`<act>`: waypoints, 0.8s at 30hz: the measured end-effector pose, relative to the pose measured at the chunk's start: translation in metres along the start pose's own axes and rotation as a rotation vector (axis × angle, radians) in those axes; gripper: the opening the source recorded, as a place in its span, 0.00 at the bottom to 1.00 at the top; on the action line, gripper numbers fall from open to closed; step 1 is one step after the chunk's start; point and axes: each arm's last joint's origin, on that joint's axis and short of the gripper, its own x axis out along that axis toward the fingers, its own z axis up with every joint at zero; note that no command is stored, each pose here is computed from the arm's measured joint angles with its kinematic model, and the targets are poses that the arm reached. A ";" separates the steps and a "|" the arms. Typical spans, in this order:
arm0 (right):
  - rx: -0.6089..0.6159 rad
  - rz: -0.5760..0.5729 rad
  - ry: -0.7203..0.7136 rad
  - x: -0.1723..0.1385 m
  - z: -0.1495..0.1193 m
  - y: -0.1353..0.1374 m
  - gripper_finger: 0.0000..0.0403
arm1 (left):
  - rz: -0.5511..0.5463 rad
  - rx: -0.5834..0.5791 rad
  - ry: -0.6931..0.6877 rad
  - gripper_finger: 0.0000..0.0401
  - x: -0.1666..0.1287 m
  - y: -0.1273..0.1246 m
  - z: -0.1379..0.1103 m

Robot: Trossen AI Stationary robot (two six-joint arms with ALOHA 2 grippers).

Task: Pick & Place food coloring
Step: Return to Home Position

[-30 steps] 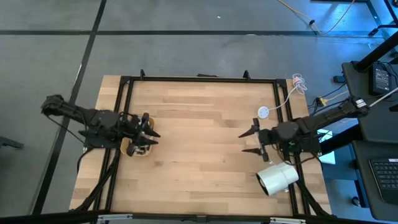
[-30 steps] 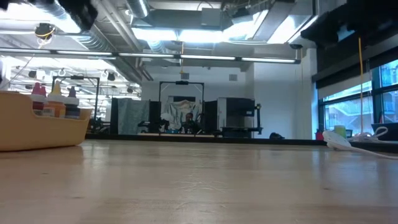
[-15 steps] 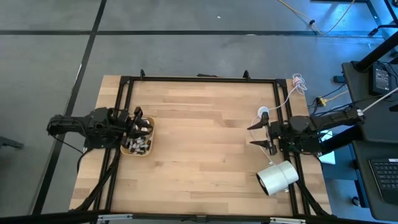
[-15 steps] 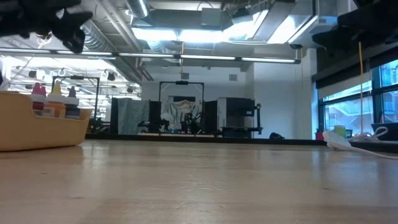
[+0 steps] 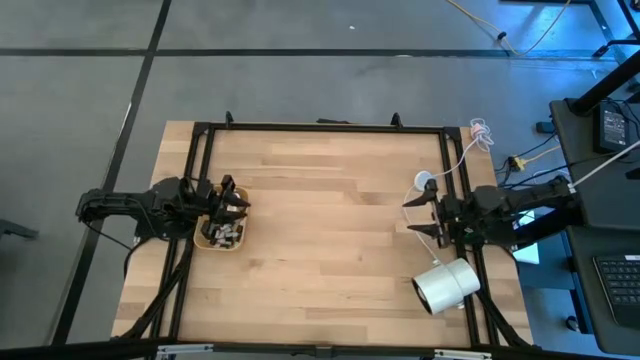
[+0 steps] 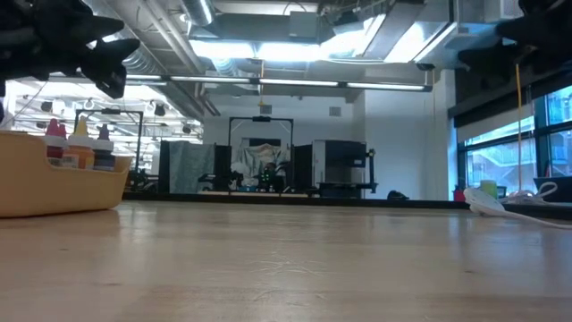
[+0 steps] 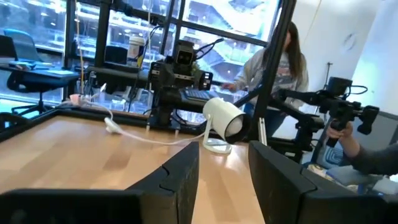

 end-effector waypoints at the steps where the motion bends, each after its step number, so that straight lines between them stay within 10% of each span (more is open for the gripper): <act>1: 0.001 0.001 -0.006 -0.001 0.000 0.000 0.72 | 0.001 0.000 0.001 0.33 0.000 0.000 0.000; 24: -0.080 -0.020 -0.183 -0.001 -0.021 -0.001 0.72 | -0.001 0.098 0.005 0.33 0.000 0.000 0.000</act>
